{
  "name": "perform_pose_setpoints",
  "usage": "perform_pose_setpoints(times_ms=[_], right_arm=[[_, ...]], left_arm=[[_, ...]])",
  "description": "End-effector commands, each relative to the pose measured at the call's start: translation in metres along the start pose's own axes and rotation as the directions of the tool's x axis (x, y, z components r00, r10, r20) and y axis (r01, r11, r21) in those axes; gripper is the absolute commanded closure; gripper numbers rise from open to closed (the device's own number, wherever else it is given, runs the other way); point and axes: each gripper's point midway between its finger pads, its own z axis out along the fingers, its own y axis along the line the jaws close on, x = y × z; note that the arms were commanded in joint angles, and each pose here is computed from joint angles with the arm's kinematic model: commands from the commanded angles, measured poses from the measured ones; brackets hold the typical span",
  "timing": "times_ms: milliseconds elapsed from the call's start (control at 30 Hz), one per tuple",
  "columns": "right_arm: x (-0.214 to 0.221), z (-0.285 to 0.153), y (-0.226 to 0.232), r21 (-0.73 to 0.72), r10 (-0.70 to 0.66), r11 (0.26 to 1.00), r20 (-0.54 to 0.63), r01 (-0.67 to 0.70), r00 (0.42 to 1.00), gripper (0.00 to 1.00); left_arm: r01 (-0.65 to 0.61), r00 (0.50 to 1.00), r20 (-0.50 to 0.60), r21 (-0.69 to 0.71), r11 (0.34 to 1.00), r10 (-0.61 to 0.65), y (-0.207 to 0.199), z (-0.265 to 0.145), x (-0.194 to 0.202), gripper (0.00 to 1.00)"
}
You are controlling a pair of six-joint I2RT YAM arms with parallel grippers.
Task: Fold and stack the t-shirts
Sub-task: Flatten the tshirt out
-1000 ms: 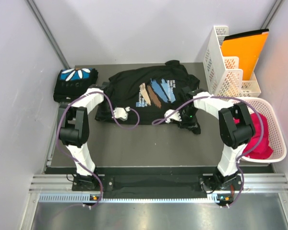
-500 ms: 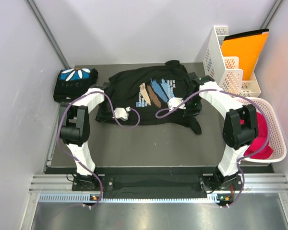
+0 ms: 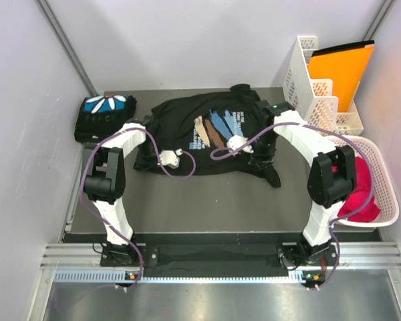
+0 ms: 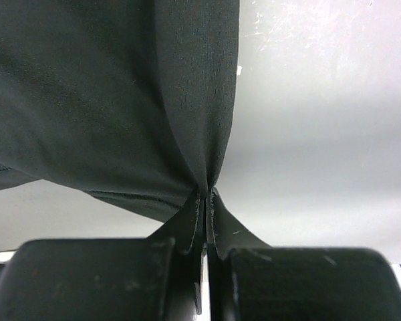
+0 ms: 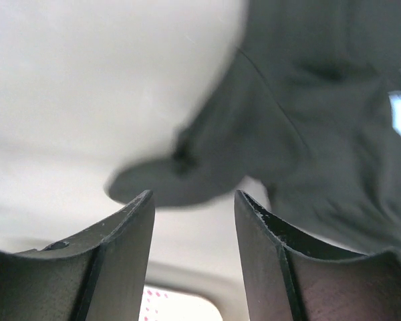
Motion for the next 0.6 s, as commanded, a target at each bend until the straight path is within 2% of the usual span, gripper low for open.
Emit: perform_pose_setpoints(times_ms=[0, 233, 567], right_arm=[[-0.024, 0.025, 0.032, -0.153, 0.035, 0.988, 0.092, -0.021, 0.995, 0.49], [-0.022, 0.051, 0.039, -0.217, 0.087, 0.974, 0.099, -0.064, 0.991, 0.50], [-0.002, 0.071, 0.026, -0.154, 0.119, 0.982, 0.038, -0.112, 0.992, 0.51]], left_arm=[[0.000, 1.000, 0.026, -0.002, 1.000, 0.000, -0.001, -0.003, -0.007, 1.00], [0.005, 1.000, 0.025, -0.006, 1.000, -0.005, -0.001, -0.005, -0.008, 1.00], [-0.003, 1.000, 0.026, -0.011, 1.000, 0.003, 0.000, -0.003, -0.008, 1.00]])
